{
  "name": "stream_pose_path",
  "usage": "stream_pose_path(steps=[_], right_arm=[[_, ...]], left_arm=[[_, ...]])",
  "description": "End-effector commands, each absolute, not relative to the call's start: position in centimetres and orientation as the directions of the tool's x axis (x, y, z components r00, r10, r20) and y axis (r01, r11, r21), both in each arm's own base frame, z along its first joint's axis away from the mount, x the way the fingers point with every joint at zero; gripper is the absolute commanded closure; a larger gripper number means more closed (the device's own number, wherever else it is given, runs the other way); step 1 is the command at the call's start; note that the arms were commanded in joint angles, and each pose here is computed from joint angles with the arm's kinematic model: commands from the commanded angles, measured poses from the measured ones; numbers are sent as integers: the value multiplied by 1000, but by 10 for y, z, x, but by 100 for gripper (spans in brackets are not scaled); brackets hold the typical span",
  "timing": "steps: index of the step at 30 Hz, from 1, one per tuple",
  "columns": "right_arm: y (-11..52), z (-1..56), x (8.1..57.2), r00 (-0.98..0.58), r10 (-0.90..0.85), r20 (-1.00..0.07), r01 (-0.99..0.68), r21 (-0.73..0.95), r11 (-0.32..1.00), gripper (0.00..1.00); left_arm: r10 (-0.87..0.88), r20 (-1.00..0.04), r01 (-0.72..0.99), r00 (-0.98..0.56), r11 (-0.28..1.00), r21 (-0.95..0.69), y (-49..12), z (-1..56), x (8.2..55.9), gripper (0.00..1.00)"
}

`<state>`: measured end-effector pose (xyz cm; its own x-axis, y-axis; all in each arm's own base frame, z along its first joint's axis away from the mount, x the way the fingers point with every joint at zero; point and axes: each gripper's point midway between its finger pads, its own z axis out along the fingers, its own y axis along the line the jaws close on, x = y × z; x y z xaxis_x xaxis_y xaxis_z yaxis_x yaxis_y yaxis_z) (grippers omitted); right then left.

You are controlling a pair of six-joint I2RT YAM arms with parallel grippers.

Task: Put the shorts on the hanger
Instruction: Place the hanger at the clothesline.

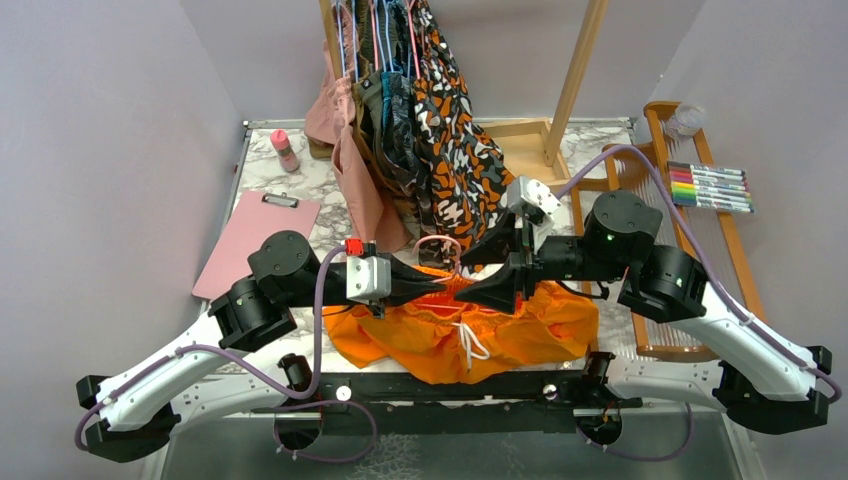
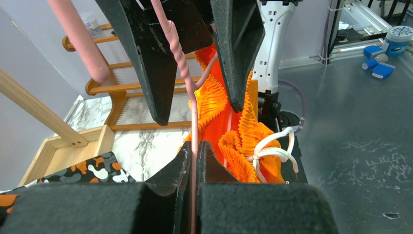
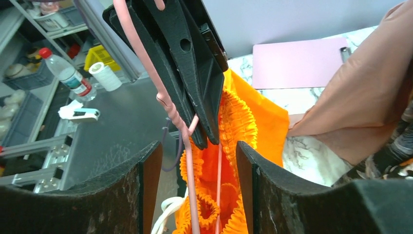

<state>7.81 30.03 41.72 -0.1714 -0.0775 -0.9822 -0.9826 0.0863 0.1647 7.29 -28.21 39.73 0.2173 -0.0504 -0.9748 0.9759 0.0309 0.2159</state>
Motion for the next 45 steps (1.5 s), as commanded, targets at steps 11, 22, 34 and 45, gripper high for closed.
stream_pose_path(steps=[11, 22, 34, 45], right_arm=[[300, 440, 61, -201, 14, -979, -980, 201, 1, 37], [290, 441, 73, -154, 81, -985, -983, 161, 88, 34], [312, 440, 72, -225, 25, -974, -974, 225, 32, 51], [316, 435, 71, -230, 1, -973, -973, 230, 16, 78]], left_arm=[[-167, -952, 966, 256, 30, 255, -278, 423, 65, 100], [-159, -955, 968, 252, 49, 247, -274, 418, 67, 100], [-154, -954, 966, 256, 59, 250, -275, 417, 69, 100], [-156, -951, 963, 266, 74, 257, -275, 419, 72, 100]])
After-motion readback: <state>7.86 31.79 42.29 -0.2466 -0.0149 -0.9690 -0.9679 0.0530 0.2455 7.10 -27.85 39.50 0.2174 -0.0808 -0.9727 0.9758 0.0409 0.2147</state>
